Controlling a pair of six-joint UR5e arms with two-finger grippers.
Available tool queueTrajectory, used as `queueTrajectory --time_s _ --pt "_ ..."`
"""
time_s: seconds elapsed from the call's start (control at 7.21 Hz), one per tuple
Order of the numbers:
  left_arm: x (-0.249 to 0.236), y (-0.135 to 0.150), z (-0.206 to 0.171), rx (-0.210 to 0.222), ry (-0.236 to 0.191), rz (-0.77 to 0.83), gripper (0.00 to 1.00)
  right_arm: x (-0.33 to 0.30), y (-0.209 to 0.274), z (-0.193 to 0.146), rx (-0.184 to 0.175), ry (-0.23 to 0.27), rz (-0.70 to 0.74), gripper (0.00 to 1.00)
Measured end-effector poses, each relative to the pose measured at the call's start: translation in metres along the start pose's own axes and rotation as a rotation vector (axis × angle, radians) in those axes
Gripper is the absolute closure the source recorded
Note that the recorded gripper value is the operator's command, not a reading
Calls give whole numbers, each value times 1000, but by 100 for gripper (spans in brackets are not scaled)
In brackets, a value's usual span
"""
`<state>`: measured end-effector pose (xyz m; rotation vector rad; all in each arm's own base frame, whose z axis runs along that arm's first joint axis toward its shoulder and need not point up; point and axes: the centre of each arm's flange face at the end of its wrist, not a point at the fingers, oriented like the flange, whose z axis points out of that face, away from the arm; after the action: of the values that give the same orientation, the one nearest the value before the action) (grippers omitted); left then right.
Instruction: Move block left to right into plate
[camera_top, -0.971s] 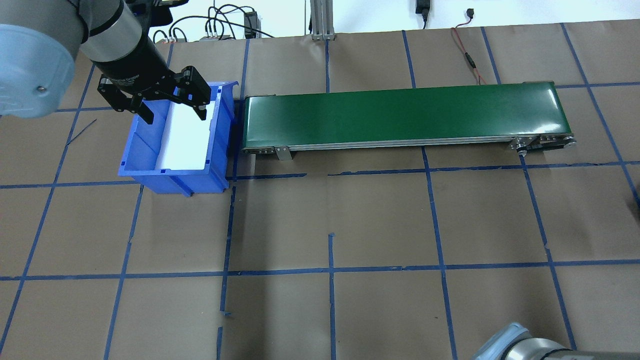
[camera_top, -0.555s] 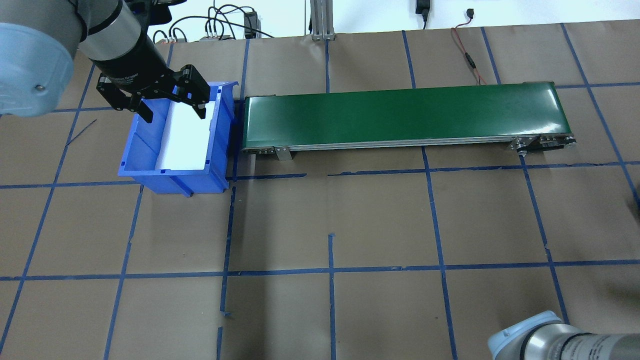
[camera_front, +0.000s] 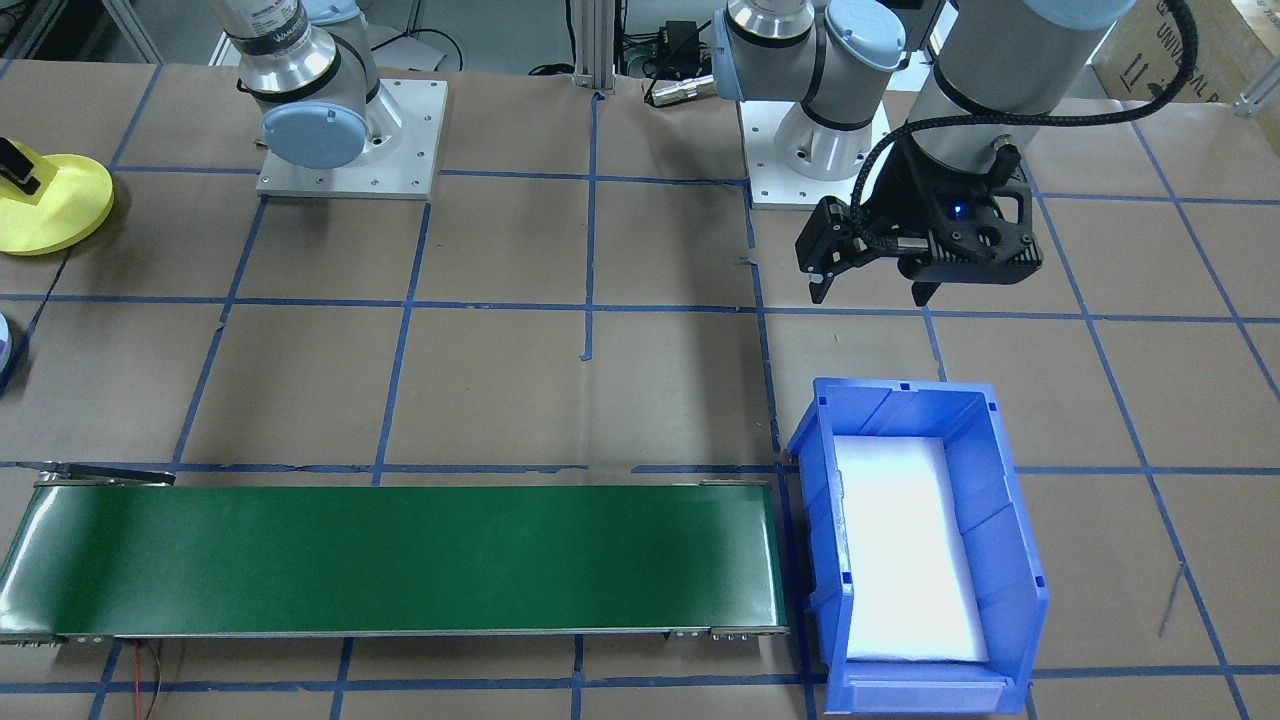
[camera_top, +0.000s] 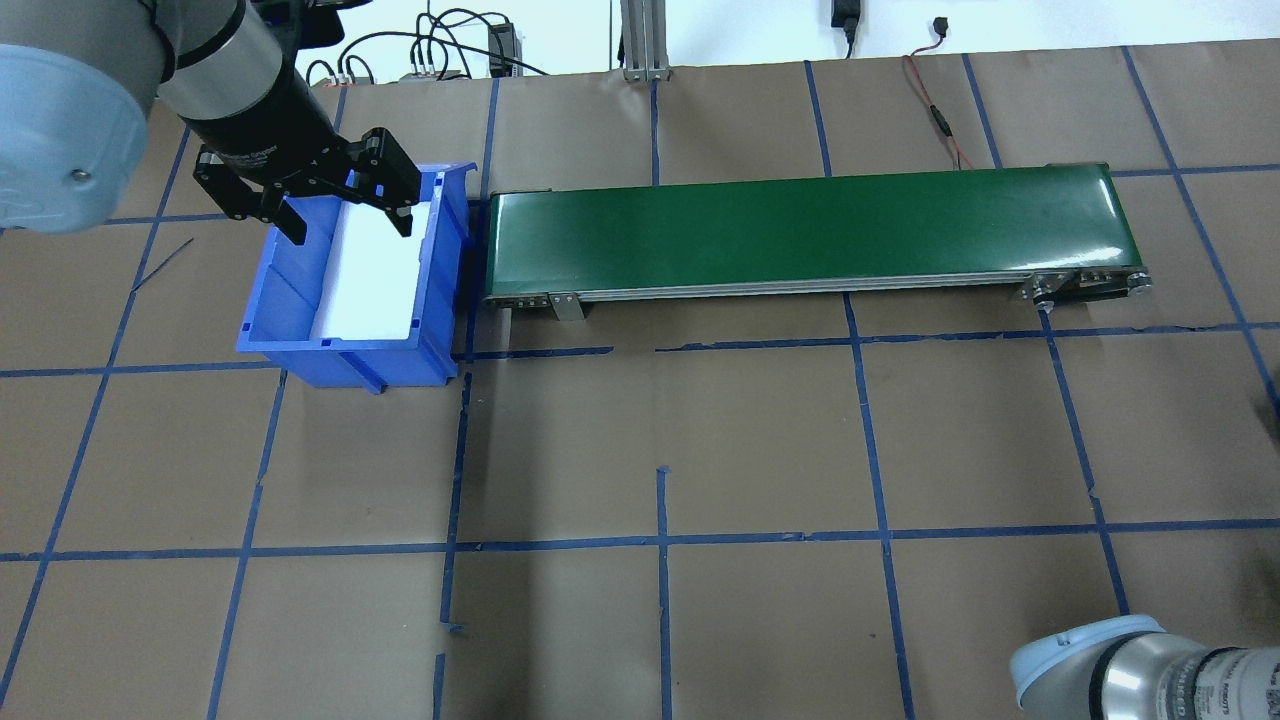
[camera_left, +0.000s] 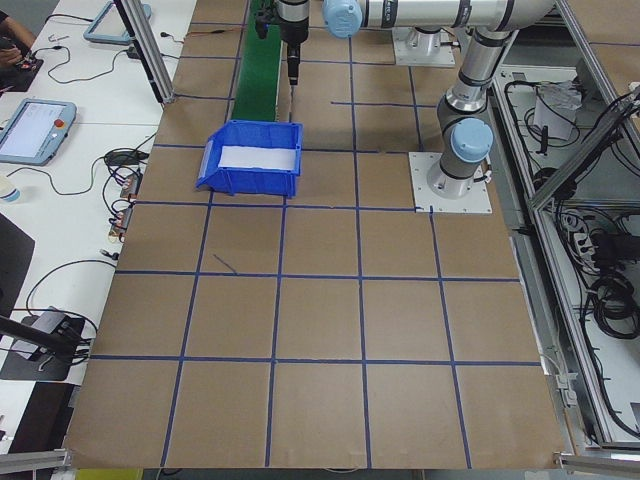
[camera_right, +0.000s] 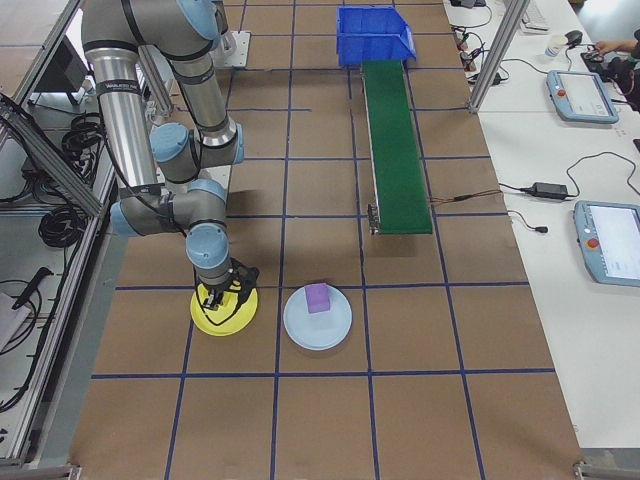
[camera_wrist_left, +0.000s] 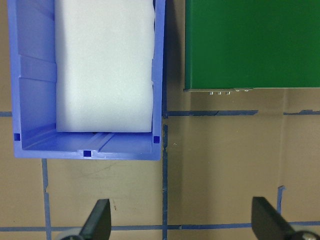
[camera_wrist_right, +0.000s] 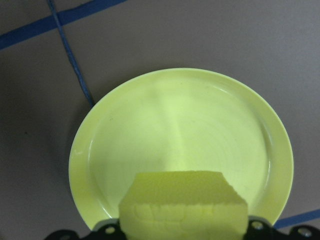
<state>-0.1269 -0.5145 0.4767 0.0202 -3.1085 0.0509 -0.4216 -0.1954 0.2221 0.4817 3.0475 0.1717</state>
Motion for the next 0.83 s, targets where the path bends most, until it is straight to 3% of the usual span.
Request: queueTrajectory --time_s 0.42,0.55,0.83 --pt "0 0 2 -3 1 0 0 -21 -23 -17 -16 -19 38 0" --pt "0 1 2 -3 1 0 0 -46 -47 -46 -18 -4 53 0" --pt "0 0 1 -2 1 0 0 -139 -120 -142 28 73 5 0"
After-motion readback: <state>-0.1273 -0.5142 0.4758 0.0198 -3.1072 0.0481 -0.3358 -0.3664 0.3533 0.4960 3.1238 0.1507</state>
